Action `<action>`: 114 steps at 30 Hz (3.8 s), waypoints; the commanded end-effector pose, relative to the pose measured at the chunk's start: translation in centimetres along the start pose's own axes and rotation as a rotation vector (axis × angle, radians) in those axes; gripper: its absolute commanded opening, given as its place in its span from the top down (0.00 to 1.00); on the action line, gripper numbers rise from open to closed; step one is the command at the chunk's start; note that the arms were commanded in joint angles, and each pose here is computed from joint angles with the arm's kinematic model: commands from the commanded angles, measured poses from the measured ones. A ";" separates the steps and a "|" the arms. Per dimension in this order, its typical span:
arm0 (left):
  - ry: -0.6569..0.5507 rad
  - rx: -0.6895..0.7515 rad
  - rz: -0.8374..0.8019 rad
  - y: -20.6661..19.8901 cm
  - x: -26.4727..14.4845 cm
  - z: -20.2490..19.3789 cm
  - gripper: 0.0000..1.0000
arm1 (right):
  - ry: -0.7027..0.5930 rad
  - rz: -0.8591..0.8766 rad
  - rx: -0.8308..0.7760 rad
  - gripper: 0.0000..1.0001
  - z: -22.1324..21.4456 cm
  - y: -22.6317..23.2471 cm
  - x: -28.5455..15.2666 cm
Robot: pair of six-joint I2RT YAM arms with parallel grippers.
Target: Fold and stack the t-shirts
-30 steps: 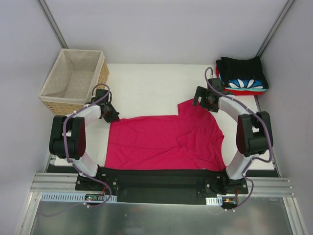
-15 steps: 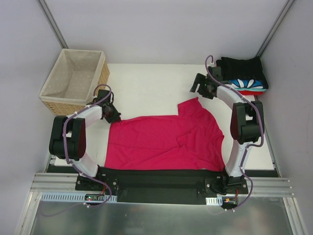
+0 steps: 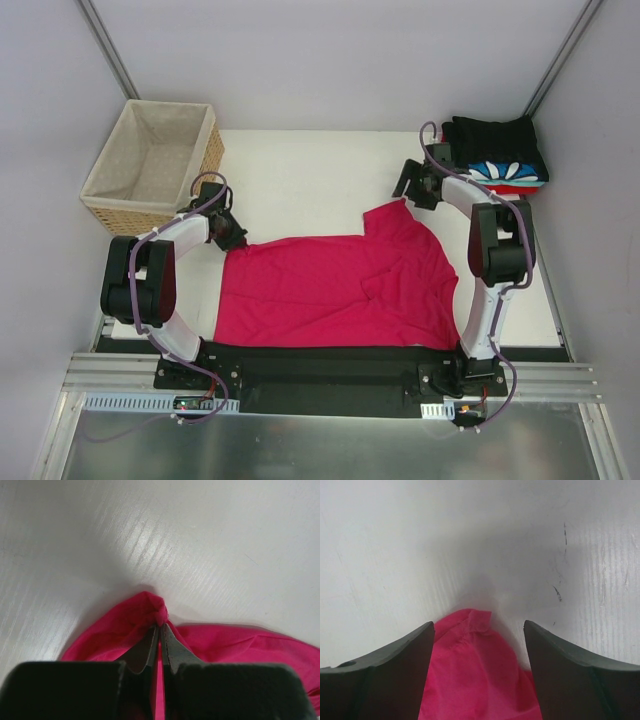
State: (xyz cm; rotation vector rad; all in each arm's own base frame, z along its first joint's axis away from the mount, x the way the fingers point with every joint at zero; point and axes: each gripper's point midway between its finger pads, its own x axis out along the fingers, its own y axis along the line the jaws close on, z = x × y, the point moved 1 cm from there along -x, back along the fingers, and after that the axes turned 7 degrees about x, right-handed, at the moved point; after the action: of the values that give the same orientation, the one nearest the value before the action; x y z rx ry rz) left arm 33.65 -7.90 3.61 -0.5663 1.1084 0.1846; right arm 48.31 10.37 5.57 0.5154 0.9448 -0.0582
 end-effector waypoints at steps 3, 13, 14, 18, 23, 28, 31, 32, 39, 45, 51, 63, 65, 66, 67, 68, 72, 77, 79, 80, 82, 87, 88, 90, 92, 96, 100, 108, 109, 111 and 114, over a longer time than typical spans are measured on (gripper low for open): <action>0.051 -0.034 0.023 0.0 0.0 -0.9 1.00 | 0.001 -0.012 0.040 0.32 0.1 -0.3 0.8; 0.056 -0.033 0.032 0.3 0.1 -1.1 1.00 | 0.021 -0.033 0.054 0.66 -0.3 -0.9 1.8; 0.052 -0.033 0.029 0.2 0.0 -1.0 1.00 | 0.021 -0.035 0.056 0.69 -0.2 -0.9 1.8; 0.042 -0.030 0.021 0.0 -0.2 -0.8 1.00 | 0.010 -0.035 0.052 0.86 0.2 -0.7 1.6; 0.034 -0.026 0.010 -0.2 -0.6 -0.6 1.00 | -0.035 -0.010 0.031 0.99 1.6 0.2 0.2; 0.008 -0.017 -0.021 -0.9 -1.3 0.6 1.00 | -0.165 0.053 -0.013 0.99 4.6 2.0 -3.9; 0.009 -0.022 -0.052 -1.9 -1.6 1.1 1.00 | -0.209 0.041 -0.044 0.99 5.8 2.2 -5.9; 0.011 -0.021 -0.060 -2.1 -1.6 1.1 1.00 | -0.232 0.044 -0.053 0.99 6.3 2.5 -7.3; 0.054 -0.023 -0.096 -3.7 -1.1 0.6 1.00 | -0.296 0.017 -0.067 0.99 7.1 2.2 -10.9; 0.068 -0.016 -0.117 -4.8 -0.7 -0.2 1.00 | -0.310 0.030 -0.063 0.99 7.2 2.5 -12.2; 0.011 0.032 -0.166 -7.2 -1.8 2.0 1.00 | -0.355 0.039 -0.067 0.99 8.0 2.8 -14.0; -0.086 0.048 -0.115 -5.2 -4.0 3.1 1.00 | -0.400 -0.015 -0.077 0.99 5.2 0.0 -18.0; -0.089 0.039 -0.106 -4.5 -4.1 3.0 1.00 | -0.399 -0.053 -0.076 0.99 4.4 -1.1 -18.1; -0.089 0.036 -0.097 -3.9 -4.1 2.7 1.00 | -0.390 -0.075 -0.076 0.99 3.7 -1.8 -18.0; -0.098 0.031 -0.084 -3.4 -4.2 2.8 1.00 | -0.379 -0.100 -0.076 0.99 3.3 -2.4 -17.9; -0.103 0.026 -0.077 -3.0 -4.3 2.8 1.00 | -0.370 -0.108 -0.075 0.99 3.0 -2.7 -17.8; -0.120 0.019 -0.049 -1.5 -4.7 2.5 1.00 | -0.338 -0.110 -0.051 0.99 1.5 -3.3 -17.1; -0.138 0.011 -0.028 -0.8 -4.9 2.4 1.00 | -0.300 -0.137 -0.037 0.99 -0.5 -4.6 -16.2; -0.127 0.007 -0.025 -0.7 -4.7 2.1 1.00 | -0.308 -0.148 -0.033 0.99 -0.9 -5.1 -16.4; -0.125 0.004 -0.027 -0.7 -4.7 2.1 1.00 | -0.320 -0.164 -0.028 0.99 -1.2 -5.6 -16.9; -0.116 -0.002 -0.027 -0.6 -4.5 1.9 1.00 | -0.333 -0.179 -0.015 0.99 -1.4 -6.1 -17.4; -0.106 -0.009 -0.035 -0.5 -4.6 1.3 1.00 | -0.367 -0.242 0.011 0.99 -2.4 -7.8 -19.1; -0.106 -0.010 -0.038 -0.5 -4.7 1.3 1.00 | -0.370 -0.250 0.017 0.99 -2.6 -7.9 -19.3; -0.104 -0.020 -0.038 -0.2 -4.8 0.8 1.00 | -0.362 -0.272 0.026 0.99 -3.2 -8.5 -19.6; -0.111 -0.021 -0.037 0.0 -5.1 0.5 1.00 | -0.363 -0.288 0.034 0.99 -3.7 -9.0 -19.7; -0.105 -0.032 -0.033 0.9 -5.3 -0.8 1.00 | -0.349 -0.316 0.041 0.99 -4.8 -9.9 -19.9; -0.112 -0.041 -0.039 1.6 -5.9 -1.9 1.00 | -0.338 -0.333 0.033 0.99 -6.1 -10.5 -19.9; -0.151 -0.039 -0.038 3.0 -7.2 -3.3 1.00 | -0.313 -0.354 0.022 0.99 -9.2 -12.1 -20.0; -0.149 -0.039 -0.044 3.0 -7.3 -3.4 1.00 | -0.310 -0.357 0.022 0.99 -9.5 -12.2 -20.0; -0.149 -0.044 -0.049 3.1 -7.6 -3.7 1.00 | -0.304 -0.362 0.018 1.00 -10.0 -12.4 -20.0; -0.133 -0.048 -0.074 2.9 -7.8 -4.4 1.00 | -0.296 -0.372 0.014 0.99 -10.7 -12.8 -19.8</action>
State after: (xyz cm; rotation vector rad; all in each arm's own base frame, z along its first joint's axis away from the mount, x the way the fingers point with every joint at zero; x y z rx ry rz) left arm 26.49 -6.77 8.16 -0.6080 0.9472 0.1694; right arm 25.96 1.02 11.29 0.3389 0.7470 -0.4251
